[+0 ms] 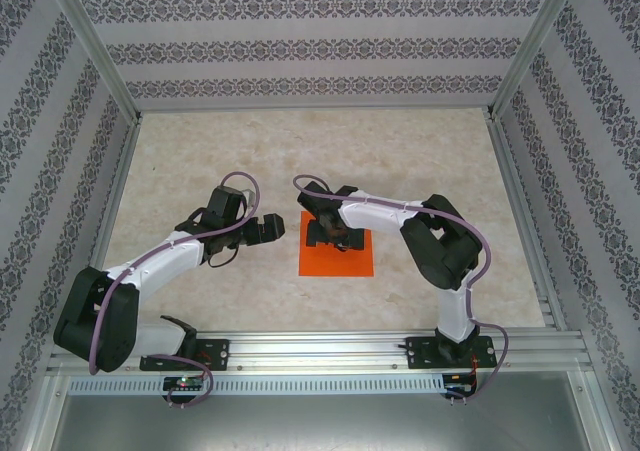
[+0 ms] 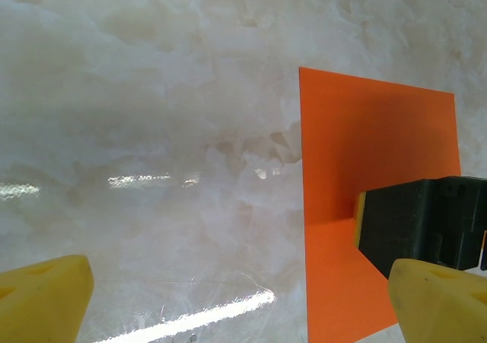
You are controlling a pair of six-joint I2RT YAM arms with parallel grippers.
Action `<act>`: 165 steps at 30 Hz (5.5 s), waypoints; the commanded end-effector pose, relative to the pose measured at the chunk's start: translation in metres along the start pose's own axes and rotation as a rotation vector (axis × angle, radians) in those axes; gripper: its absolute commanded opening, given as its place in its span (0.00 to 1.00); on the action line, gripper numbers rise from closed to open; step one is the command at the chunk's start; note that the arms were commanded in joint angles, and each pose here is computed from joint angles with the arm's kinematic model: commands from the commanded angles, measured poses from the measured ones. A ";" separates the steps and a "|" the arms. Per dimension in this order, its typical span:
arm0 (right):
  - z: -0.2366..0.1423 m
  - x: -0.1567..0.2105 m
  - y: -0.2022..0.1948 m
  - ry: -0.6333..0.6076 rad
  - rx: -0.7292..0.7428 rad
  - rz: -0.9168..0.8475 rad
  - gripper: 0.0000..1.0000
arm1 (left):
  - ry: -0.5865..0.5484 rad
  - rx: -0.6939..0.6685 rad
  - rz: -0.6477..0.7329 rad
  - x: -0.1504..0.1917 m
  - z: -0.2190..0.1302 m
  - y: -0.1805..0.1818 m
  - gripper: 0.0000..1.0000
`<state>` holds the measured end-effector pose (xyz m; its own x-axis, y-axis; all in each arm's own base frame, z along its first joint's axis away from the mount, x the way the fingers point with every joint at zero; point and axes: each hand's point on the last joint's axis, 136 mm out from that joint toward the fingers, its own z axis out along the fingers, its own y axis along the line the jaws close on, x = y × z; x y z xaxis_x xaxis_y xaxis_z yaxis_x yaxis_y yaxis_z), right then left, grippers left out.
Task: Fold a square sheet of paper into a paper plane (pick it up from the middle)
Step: Fold the square sheet of paper in half at the center of the table.
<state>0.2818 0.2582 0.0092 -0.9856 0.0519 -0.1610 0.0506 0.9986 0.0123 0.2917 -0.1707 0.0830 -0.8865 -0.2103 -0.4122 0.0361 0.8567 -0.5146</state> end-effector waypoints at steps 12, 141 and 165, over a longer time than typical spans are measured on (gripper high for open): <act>0.024 0.022 -0.014 0.057 0.129 -0.071 0.91 | -0.004 0.022 0.018 -0.002 -0.004 -0.004 1.00; 0.028 0.023 -0.068 0.072 -0.174 0.181 0.77 | 0.202 0.181 0.126 0.017 0.037 -0.061 1.00; 0.034 0.026 -0.074 0.075 -0.157 0.242 0.77 | 0.244 0.210 0.134 0.024 0.045 -0.071 0.92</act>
<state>0.2719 0.1948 0.0115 -0.9505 0.2865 -0.1207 0.2484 0.9334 0.2589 0.2871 -0.2454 0.0674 -0.9610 -0.0016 -0.2764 0.1733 0.7754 -0.6073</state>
